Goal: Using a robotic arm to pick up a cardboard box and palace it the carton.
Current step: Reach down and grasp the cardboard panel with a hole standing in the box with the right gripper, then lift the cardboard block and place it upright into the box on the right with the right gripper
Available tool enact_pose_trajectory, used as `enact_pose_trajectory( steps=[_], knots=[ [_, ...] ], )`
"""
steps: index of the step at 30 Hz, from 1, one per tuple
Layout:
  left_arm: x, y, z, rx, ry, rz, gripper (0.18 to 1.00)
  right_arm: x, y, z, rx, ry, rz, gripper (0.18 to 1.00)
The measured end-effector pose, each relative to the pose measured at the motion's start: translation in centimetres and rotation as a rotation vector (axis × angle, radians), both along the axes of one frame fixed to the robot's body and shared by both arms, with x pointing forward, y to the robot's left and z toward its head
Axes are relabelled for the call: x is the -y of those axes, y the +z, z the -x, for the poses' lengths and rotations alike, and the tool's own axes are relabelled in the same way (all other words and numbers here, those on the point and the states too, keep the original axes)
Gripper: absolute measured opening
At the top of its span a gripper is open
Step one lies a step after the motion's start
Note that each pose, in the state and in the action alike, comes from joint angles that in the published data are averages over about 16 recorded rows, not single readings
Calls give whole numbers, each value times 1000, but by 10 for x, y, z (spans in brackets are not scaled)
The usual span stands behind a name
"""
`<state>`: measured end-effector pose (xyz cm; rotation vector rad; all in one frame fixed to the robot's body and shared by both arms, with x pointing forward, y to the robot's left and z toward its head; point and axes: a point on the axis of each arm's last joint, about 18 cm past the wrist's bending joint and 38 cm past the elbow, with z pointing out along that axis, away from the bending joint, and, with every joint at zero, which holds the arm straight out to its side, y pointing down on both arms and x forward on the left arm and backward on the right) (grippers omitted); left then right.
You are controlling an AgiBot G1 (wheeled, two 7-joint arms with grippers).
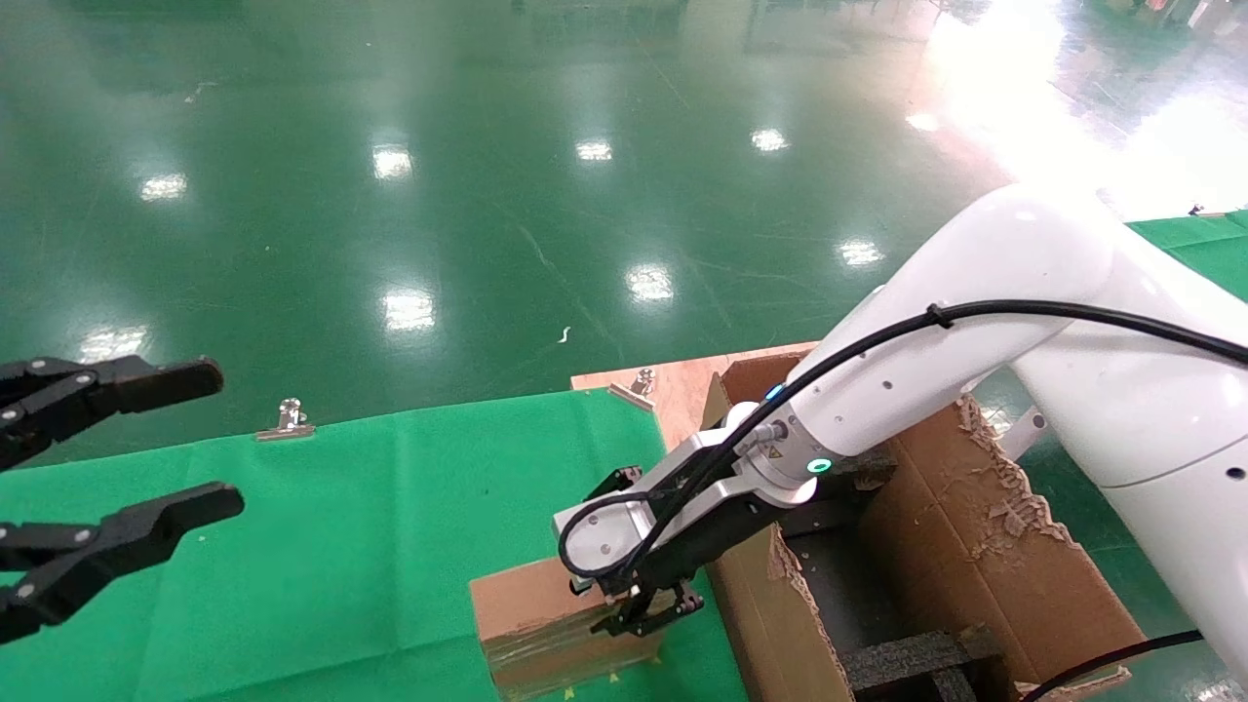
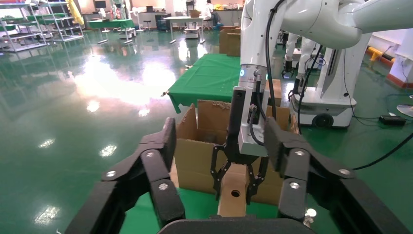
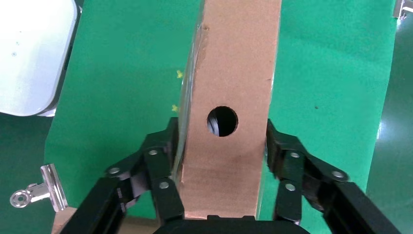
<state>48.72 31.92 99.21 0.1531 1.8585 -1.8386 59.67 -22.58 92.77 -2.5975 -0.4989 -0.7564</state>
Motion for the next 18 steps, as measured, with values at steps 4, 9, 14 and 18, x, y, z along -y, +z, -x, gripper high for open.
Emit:
enact_pose_trajectory(
  steps=[4,9,14,18],
  knots=[
    [0,0,0,0,0,0,652,0,0,0,0,0,-1,649],
    [0,0,0,0,0,0,761,0,1,0,1,-1,-4,527],
    [0,0,0,0,0,0,852,2,8,0,10,-2,-15,429],
    [0,0,0,0,0,0,909,6,24,0,35,3,-29,375]
  ],
)
